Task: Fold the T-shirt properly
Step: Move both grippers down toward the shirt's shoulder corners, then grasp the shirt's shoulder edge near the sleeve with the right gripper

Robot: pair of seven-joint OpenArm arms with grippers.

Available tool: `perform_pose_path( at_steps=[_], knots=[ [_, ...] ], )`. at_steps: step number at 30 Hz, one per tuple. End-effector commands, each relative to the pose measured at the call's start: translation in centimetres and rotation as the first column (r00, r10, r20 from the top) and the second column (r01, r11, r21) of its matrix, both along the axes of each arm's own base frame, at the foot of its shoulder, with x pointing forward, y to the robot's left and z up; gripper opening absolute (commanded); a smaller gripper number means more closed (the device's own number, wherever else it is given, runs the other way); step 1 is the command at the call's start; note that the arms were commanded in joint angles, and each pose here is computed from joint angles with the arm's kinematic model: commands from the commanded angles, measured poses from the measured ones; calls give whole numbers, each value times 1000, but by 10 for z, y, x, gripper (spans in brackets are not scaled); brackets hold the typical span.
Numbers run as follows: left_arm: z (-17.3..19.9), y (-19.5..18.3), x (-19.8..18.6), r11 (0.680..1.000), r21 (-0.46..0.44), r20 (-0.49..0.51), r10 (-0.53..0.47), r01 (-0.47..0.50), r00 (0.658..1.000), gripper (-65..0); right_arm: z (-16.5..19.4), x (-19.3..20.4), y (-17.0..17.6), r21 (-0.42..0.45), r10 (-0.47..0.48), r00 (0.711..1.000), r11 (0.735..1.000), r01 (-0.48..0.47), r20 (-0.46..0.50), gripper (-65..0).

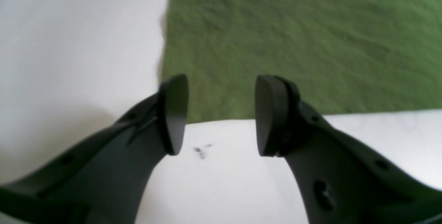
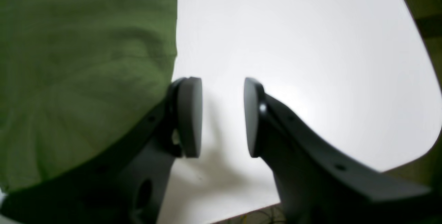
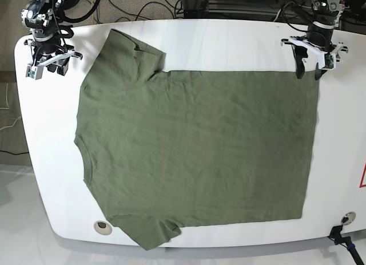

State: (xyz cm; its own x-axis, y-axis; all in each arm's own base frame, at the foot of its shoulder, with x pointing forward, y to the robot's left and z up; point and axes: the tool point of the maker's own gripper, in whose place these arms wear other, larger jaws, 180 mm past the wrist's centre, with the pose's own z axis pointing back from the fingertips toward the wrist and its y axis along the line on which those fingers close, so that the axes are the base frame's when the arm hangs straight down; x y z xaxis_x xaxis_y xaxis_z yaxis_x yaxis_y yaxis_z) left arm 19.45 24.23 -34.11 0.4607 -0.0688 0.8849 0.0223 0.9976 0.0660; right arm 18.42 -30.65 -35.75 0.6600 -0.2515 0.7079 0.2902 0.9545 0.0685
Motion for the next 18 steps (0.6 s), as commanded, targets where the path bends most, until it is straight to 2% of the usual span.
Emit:
perform_pose_path(
  at_steps=[1,6,10,14,18],
  knots=[
    [14,-6,9,999,-7,57,-41,41,998,-357,21,10,-7,-5,21,997,1000,-21,68,-468],
    [22,-6,17,997,-9,76,-74,75,994,-366,40,26,-9,20,65,991,997,-68,116,-466],
    [27,1,23,999,-3,99,-53,54,994,-359,48,37,-12,9,59,989,998,-60,136,-460],
    [27,6,26,999,-1,101,-46,47,994,-355,53,48,-8,15,69,983,997,-73,168,-447],
    [32,5,28,999,4,120,-43,43,992,-346,46,55,5,18,105,982,994,-109,157,-442]
  ],
)
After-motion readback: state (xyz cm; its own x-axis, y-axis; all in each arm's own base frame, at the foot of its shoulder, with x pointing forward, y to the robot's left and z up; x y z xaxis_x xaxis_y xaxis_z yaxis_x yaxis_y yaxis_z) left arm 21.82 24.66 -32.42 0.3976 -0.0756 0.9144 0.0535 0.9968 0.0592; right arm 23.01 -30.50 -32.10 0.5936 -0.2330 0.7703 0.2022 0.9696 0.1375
